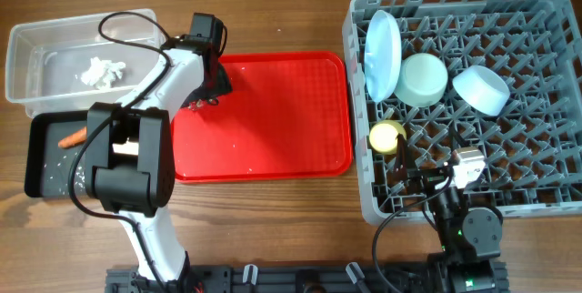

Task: Sort waste into correct bins and load items into the dishwasher rack
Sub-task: 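Grasp the red wrapper with the left gripper and drop it in the clear bin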

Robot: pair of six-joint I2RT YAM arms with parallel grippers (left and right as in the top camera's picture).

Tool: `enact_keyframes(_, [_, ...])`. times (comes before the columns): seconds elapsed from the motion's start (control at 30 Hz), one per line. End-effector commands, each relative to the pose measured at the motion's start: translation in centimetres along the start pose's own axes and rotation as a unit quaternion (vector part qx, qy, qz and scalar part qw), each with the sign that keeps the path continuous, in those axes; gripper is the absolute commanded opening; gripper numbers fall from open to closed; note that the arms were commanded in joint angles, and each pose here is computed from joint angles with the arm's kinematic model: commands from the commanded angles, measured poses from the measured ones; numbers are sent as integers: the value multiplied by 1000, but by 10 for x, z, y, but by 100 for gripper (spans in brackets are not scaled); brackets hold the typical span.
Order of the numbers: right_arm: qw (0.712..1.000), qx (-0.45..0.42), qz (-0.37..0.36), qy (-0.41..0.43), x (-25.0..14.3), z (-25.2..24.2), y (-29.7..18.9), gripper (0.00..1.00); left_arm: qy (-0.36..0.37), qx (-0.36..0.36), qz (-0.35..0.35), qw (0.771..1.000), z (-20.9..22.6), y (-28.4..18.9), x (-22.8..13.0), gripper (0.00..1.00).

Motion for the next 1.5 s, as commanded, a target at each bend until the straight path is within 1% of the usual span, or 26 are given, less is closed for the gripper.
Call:
enact_keyframes(0.0, [1000,4,-3,7,1,1,0,100,0,54,-24,998,17,-1,7,83])
enact_keyframes(0.07, [1000,4,-3,7,1,1,0,100,-3,54,-20,998,18,6,8,82])
enact_keyframes(0.1, [1000,4,-3,7,1,1,0,100,-4,55,-18,998,19,10,8,79])
enact_keyframes(0.2, [1000,4,-3,7,1,1,0,99,-6,57,-9,998,19,23,6,69])
enact_keyframes(0.27, [1000,4,-3,7,1,1,0,100,-5,49,-1,999,16,32,4,61])
enact_keyframes(0.3, [1000,4,-3,7,1,1,0,100,-5,39,4,999,13,35,3,55])
enact_keyframes(0.33, [1000,4,-3,7,1,1,0,100,-6,23,9,1000,8,36,2,38])
enact_keyframes(0.37, [1000,4,-3,7,1,1,0,100,-6,4,13,1000,4,35,1,18])
enact_keyframes(0.4, [1000,4,-3,7,1,1,0,100,-5,-10,15,1000,0,32,1,4])
enact_keyframes(0.5, [1000,4,-3,7,1,1,0,99,6,-71,12,997,-17,13,5,4])
enact_keyframes(0.6, [1000,4,-3,7,1,1,0,100,15,-100,-12,995,-23,-30,13,4])
enact_keyframes(0.67, [1000,4,-3,7,1,1,0,100,15,-110,-40,993,-19,-72,20,4])
enact_keyframes(0.7, [1000,4,-3,7,1,1,0,100,11,-111,-60,992,-13,-93,24,4])
enact_keyframes(0.73, [1000,4,-3,7,1,1,0,100,-5,-96,-107,990,4,-125,33,4])
enact_keyframes(0.83, [1000,4,-3,7,1,1,0,100,-64,-39,-191,979,54,-167,48,4])
enact_keyframes(0.9, [1000,4,-3,7,1,1,0,100,-105,0,-221,970,88,-177,58,4])
enact_keyframes(0.97, [1000,4,-3,7,1,1,0,99,-144,19,-229,963,118,-171,67,4])
enact_keyframes(1.03, [1000,4,-3,7,1,1,0,100,-178,15,-222,959,140,-154,77,4])
enact_keyframes(1.1, [1000,4,-3,7,1,1,0,100,-195,-3,-211,958,151,-135,85,4])
enact_keyframes(1.13, [1000,4,-3,7,1,1,0,99,-203,-13,-200,959,157,-119,89,6])
enact_keyframes(1.17, [1000,4,-3,7,1,1,0,100,-203,-25,-185,961,159,-105,91,57])
enact_keyframes(1.2, [1000,4,-3,7,1,1,0,100,-198,-36,-174,964,158,-96,91,97])
enact_keyframes(1.23, [1000,4,-3,7,1,1,0,100,-188,-45,-163,967,157,-90,89,100])
enact_keyframes(1.3, [1000,4,-3,7,1,1,0,100,-177,-44,-154,971,157,-91,85,100])
enact_keyframes(1.37, [1000,4,-3,7,1,1,0,100,-176,-48,-159,970,158,-108,83,100])
enact_keyframes(1.47, [1000,4,-3,7,1,1,0,100,-140,-74,-184,970,153,-159,78,100])
Point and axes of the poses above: each gripper's point midway between its finger pads, its own y axis out along the fingers, its own z axis along the line the jaws close on, x = y × z, the point moved 5 cm from there along -y, back along the fingers, and after that the axes turned 7 degrees about y, right-handed, at the moved point
